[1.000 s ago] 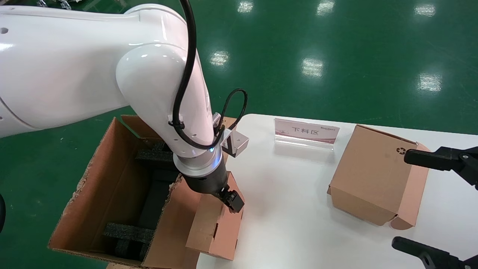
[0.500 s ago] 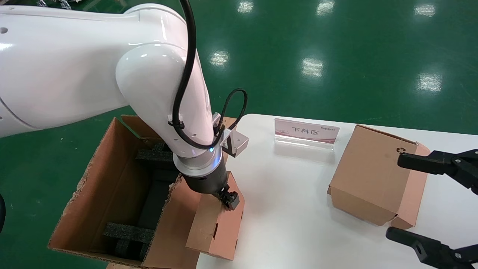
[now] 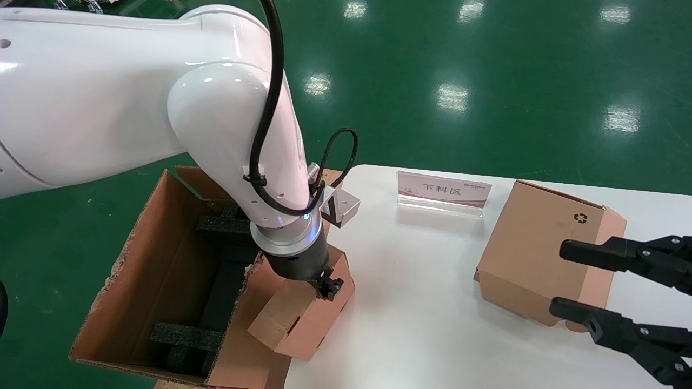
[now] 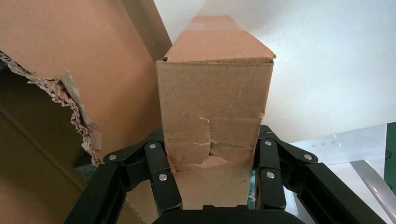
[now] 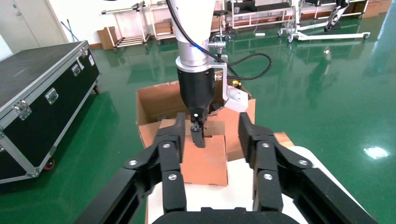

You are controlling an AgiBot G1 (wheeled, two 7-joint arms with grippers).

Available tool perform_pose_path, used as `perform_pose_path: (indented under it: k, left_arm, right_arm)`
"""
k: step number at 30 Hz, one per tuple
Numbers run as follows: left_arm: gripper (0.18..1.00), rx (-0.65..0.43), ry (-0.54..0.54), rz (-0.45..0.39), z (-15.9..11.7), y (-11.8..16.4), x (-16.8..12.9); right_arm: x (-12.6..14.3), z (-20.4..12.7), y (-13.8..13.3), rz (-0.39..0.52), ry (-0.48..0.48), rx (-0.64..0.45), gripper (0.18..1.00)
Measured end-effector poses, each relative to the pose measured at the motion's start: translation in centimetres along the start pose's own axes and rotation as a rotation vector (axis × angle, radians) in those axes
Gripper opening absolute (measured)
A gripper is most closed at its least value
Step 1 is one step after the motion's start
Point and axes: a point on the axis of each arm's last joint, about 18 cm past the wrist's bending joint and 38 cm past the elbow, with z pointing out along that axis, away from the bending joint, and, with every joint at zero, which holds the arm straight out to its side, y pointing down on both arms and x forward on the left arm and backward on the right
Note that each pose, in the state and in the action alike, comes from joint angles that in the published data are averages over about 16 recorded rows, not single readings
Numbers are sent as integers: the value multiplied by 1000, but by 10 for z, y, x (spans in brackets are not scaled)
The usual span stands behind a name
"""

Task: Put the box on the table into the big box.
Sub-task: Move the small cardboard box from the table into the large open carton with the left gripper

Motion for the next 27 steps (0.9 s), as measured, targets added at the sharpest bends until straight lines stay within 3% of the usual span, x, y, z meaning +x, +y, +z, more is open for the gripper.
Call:
perform_pose_path:
  k: [4,9,16,27]
  left_arm:
    - [445,14,4,-16,-2,-3,-3]
    - [368,51,14,-57,-8,-12,-10]
    - [362,145,30,-146,-28,-33,-28]
    - [352,383,18,-264,-90,-75,-76]
  right_arm:
    - [0,0,0,0,0,0,525]
    - [0,0,0,0,0,0,438]
    - [0,0,0,0,0,0,291]
    - [0,0,0,0,0,0,200]
